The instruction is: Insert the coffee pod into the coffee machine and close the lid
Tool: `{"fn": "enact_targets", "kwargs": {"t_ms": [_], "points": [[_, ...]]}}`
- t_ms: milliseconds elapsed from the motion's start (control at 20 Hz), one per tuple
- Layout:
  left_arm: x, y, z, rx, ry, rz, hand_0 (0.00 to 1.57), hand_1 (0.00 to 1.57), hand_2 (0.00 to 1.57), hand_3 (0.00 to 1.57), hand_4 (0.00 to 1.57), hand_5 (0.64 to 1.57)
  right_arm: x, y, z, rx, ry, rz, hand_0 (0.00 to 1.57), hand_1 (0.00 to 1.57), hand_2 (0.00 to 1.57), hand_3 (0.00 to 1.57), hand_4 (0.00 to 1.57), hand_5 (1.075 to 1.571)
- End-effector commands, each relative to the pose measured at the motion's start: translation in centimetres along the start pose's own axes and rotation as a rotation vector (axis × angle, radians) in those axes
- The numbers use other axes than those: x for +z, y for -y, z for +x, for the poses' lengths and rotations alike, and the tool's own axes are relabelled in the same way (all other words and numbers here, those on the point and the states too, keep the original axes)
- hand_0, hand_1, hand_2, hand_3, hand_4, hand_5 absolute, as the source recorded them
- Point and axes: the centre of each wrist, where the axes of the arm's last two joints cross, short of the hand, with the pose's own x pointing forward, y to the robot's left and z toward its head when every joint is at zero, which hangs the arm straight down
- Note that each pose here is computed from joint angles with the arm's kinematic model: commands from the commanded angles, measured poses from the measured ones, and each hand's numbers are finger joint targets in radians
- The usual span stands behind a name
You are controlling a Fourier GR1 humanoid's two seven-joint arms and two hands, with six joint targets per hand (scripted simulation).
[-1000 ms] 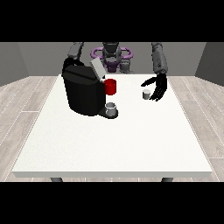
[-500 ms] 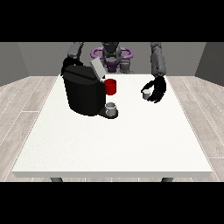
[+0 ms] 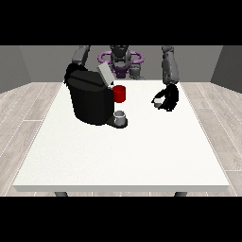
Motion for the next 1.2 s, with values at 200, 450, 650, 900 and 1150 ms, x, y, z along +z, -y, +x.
{"fn": "enact_targets", "kwargs": {"t_ms": [200, 450, 650, 900, 1150], "points": [[0.1, 1.6, 0.6, -0.024, 0.053, -0.088, 1.32, 1.32, 1.43, 1.41, 0.55, 1.571, 0.8, 2.1, -2.0, -0.015, -0.085, -0.021, 0.00, 0.00, 0.00, 0.00, 0.42, 1.571], [-2.8, -0.9, 5.6, 0.014, 0.196, -0.081, 1.40, 1.40, 1.42, 1.36, 0.60, 1.571, 0.7, 1.9, -4.2, 0.000, -0.098, -0.055, 0.00, 0.00, 0.00, 0.00, 0.44, 1.571], [-3.7, -4.4, 5.9, 0.007, 0.188, -0.093, 1.29, 1.29, 1.36, 1.34, 0.56, 1.571, 1.5, 0.1, -4.0, 0.027, -0.132, -0.018, 0.00, 0.00, 0.00, 0.00, 0.49, 1.571], [-5.4, -6.9, 10.5, 0.002, 0.278, -0.096, 1.25, 1.25, 1.33, 1.29, 0.57, 1.571, 0.9, 0.5, -4.7, -0.007, -0.124, 0.016, 0.00, 0.00, 0.00, 0.00, 0.41, 1.571], [-6.0, -7.4, 12.3, 0.007, 0.274, -0.083, 1.25, 1.25, 1.33, 1.28, 0.54, 1.571, 0.0, -1.0, -3.2, -0.025, -0.110, 0.009, 0.00, 0.00, 0.00, 0.00, 0.49, 1.571]]}}
